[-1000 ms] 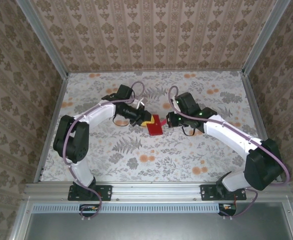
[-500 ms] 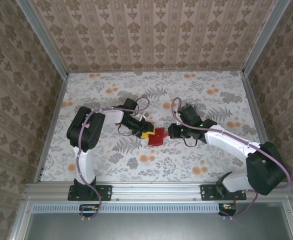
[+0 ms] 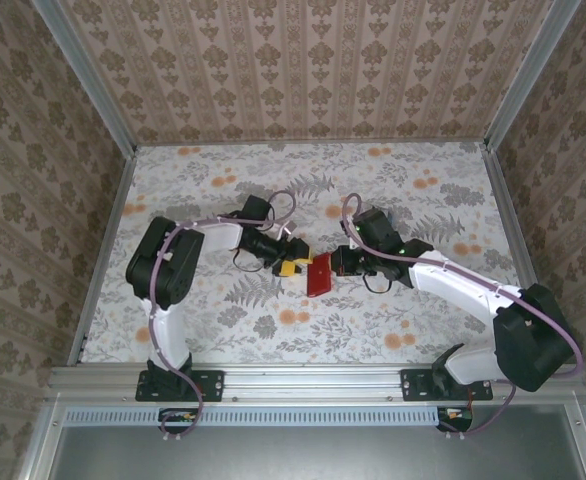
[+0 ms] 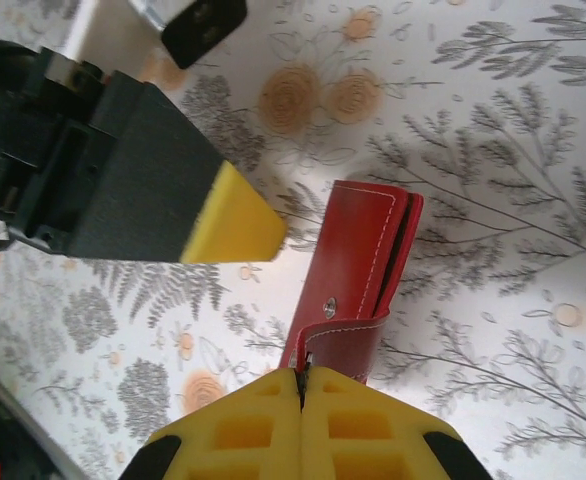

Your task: Put the credit cards into the card holder

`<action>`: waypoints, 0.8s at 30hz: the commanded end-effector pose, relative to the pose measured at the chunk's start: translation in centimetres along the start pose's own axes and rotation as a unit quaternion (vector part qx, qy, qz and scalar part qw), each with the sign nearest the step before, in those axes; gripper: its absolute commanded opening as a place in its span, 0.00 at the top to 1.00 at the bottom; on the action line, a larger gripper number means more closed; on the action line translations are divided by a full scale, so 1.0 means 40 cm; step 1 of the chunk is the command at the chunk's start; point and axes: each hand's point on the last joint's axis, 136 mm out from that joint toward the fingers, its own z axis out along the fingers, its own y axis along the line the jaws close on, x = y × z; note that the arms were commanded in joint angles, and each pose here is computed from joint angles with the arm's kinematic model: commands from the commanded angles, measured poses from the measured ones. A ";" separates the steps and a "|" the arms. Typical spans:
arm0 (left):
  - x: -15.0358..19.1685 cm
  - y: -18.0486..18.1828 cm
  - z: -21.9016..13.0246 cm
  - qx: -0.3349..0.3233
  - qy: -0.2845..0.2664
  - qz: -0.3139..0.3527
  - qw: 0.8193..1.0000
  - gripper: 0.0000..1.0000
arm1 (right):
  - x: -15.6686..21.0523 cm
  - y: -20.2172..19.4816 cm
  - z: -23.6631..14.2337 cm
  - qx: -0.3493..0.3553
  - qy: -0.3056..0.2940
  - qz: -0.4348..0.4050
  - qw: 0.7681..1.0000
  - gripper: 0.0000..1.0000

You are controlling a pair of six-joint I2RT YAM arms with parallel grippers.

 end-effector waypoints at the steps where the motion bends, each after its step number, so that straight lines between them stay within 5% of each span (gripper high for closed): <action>1: 0.011 -0.048 -0.024 0.023 -0.004 0.019 1.000 0.37 | -0.045 0.075 -0.004 -0.062 -0.024 0.003 0.998 1.00; 15: 0.007 -0.021 -0.059 0.016 -0.005 -0.008 1.000 0.45 | -0.032 0.081 0.050 -0.079 -0.006 0.020 0.997 1.00; 24: 0.013 -0.046 -0.130 0.034 -0.022 -0.006 0.999 0.38 | -0.051 0.103 0.022 -0.090 -0.023 0.022 0.995 1.00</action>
